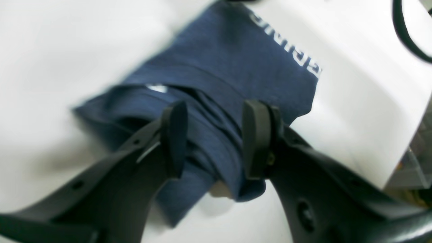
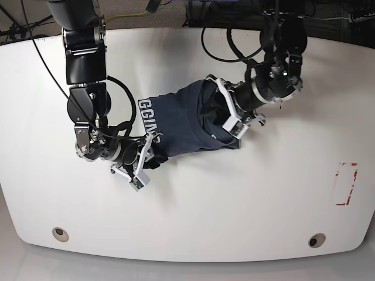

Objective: Fold the T-shirt properly
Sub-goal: 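Release the left gripper and press the folded bundle with the right, then regrasp the folded shirt with the left gripper and square it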

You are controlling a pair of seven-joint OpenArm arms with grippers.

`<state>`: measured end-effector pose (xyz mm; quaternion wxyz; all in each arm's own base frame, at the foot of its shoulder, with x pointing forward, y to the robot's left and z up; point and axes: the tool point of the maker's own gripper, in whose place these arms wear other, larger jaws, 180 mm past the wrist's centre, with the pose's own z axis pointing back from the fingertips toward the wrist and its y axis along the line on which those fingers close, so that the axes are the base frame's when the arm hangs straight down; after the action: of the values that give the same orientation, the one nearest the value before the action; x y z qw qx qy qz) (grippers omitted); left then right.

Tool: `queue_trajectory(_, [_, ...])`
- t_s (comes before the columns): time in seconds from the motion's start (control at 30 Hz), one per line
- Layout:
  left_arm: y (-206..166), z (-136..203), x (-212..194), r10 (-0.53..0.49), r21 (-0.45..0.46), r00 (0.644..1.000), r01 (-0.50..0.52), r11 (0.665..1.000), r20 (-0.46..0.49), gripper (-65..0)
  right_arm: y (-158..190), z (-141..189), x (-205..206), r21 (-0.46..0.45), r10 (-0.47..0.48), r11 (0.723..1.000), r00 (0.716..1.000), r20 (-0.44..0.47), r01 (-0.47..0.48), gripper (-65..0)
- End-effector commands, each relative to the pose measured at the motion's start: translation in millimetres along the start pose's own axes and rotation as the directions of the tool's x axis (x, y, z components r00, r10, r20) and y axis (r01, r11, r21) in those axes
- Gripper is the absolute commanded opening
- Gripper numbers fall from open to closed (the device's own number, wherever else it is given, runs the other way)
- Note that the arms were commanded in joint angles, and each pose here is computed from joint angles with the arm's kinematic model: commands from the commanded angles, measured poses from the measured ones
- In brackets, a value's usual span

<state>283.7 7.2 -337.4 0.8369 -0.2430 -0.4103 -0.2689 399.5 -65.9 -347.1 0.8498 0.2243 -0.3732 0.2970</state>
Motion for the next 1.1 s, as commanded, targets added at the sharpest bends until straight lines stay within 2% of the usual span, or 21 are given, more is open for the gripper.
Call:
queue_trajectory(0.0, [-2.9,-13.7,-2.7,-0.007,-0.02,1.0,0.006,1.0,-0.019,-40.6,-3.9,-8.2,12.2,-0.003,0.043,0.999,0.999,0.015,-0.043,-49.0])
queue_trajectory(0.07, [-5.2,-23.3,-15.9,0.004,-0.035,0.998,-0.006,0.999,-0.062,-40.6,0.1,-16.6,4.0,0.01,0.088,0.996,0.996,-0.014,-0.088,-49.0])
queue_trajectory(0.13, [-4.1,-30.2,-29.4,0.029,-0.045,0.995,-0.033,0.998,-0.097,-40.6,-4.2,-20.3,-4.9,0.001,0.091,0.996,0.995,-0.031,-0.091,-49.3])
queue_trajectory(0.43, [52.6,-37.3,-30.8,0.046,0.023,0.991,-0.044,0.999,-0.129,-40.6,-17.7,-15.2,-51.2,-0.04,0.089,0.995,0.99,-0.107,-0.094,-49.6])
queue_trajectory(0.6, [84.0,-37.2,-14.2,0.014,0.06,0.991,-0.006,0.998,-0.133,-40.6,9.2,-1.4,-68.2,-0.022,0.148,0.988,0.984,-0.103,-0.151,-49.8])
queue_trajectory(0.83, [122.2,-49.5,5.2,0.037,0.086,0.987,-0.024,0.996,-0.155,-40.6,51.3,11.7,-81.0,0.021,0.206,0.978,0.971,-0.119,-0.205,-49.8])
queue_trajectory(1.07, [143.7,-44.5,31.3,0.008,0.118,0.994,0.004,0.993,-0.107,-40.6,100.6,-2.6,-71.2,0.088,0.178,0.981,0.982,-0.056,-0.173,-49.8])
